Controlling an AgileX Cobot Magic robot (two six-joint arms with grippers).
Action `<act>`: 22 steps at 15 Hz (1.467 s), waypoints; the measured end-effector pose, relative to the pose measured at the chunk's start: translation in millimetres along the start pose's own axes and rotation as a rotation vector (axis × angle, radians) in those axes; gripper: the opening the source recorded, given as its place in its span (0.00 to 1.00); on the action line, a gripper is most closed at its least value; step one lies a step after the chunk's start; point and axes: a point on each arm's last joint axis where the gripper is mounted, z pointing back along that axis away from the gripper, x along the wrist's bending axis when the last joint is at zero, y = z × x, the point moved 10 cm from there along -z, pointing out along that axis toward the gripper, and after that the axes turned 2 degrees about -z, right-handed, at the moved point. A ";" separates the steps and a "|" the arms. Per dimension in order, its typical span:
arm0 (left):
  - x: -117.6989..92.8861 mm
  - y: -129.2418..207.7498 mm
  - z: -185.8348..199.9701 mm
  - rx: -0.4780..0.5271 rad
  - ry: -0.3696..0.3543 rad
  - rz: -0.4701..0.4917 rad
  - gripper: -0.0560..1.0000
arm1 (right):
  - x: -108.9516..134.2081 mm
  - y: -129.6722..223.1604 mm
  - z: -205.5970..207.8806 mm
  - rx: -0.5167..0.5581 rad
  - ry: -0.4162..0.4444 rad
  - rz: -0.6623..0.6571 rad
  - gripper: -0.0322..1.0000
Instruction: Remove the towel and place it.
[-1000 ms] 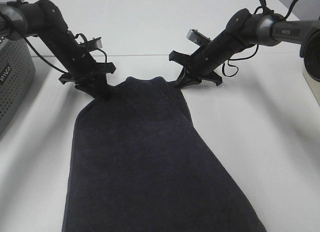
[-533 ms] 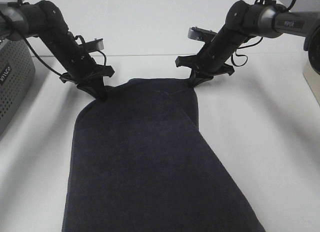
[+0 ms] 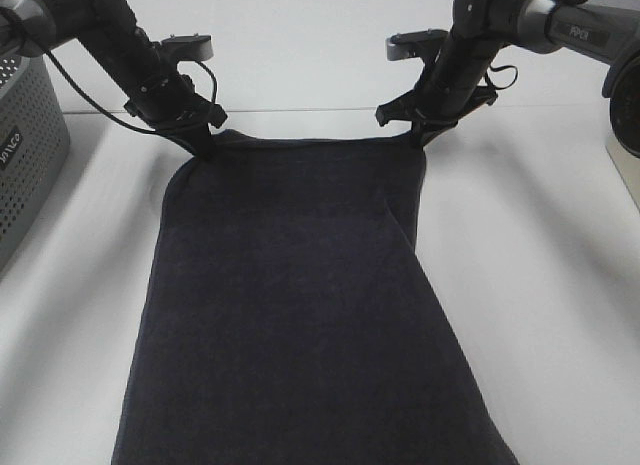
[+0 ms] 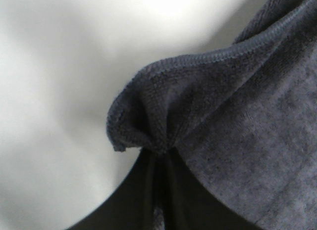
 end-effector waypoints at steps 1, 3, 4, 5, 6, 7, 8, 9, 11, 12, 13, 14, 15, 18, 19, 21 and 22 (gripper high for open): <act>0.0 0.0 0.0 0.000 0.000 0.000 0.07 | 0.0 0.0 0.0 0.000 0.000 0.000 0.04; -0.8 -15.7 8.2 -0.064 -0.008 -0.040 0.07 | -7.5 -21.6 15.8 -0.065 0.036 0.022 0.04; -1.0 -23.6 11.6 -0.098 -0.012 -0.062 0.07 | -10.5 -30.7 23.3 -0.093 0.051 0.031 0.04; -2.3 -31.7 15.1 -0.135 -0.012 -0.084 0.07 | -13.1 -39.4 30.5 -0.122 0.065 0.037 0.04; -3.3 -44.9 21.9 -0.194 -0.022 -0.138 0.07 | -18.8 -52.0 42.0 -0.164 0.096 0.053 0.04; -3.3 -44.9 21.9 -0.194 -0.022 -0.138 0.07 | -18.8 -52.0 42.0 -0.164 0.096 0.053 0.04; -3.4 -51.1 26.2 -0.220 -0.031 -0.169 0.07 | -22.1 -55.5 45.1 -0.177 0.114 0.064 0.04; -3.7 -57.5 29.1 -0.248 -0.043 -0.194 0.07 | -25.3 -55.9 45.9 -0.177 0.132 0.076 0.04; -2.1 -66.4 31.8 -0.289 -0.070 -0.227 0.07 | -29.2 -56.0 46.5 -0.176 0.154 0.090 0.04; -1.2 -70.5 32.8 -0.308 -0.086 -0.255 0.07 | -30.8 -57.8 47.1 -0.185 0.164 0.096 0.04; -2.0 -75.2 33.2 -0.326 -0.103 -0.293 0.07 | -32.4 -60.2 47.8 -0.198 0.173 0.092 0.04; -5.3 -81.4 33.1 -0.349 -0.121 -0.329 0.07 | -34.0 -61.1 48.2 -0.202 0.182 0.091 0.04; -8.4 -85.9 32.3 -0.366 -0.133 -0.350 0.07 | -35.3 -63.3 49.0 -0.213 0.190 0.096 0.04; -14.6 -94.0 28.4 -0.396 -0.151 -0.366 0.07 | -35.9 -70.2 48.8 -0.255 0.193 0.079 0.04; -13.3 -93.1 25.8 -0.394 -0.153 -0.365 0.07 | -35.0 -70.0 44.7 -0.259 0.188 0.074 0.04; -10.1 -90.6 18.1 -0.389 -0.155 -0.360 0.07 | -32.3 -66.1 32.5 -0.254 0.169 0.061 0.04; -7.6 -88.2 11.8 -0.383 -0.157 -0.356 0.07 | -31.0 -66.2 27.6 -0.262 0.162 0.058 0.04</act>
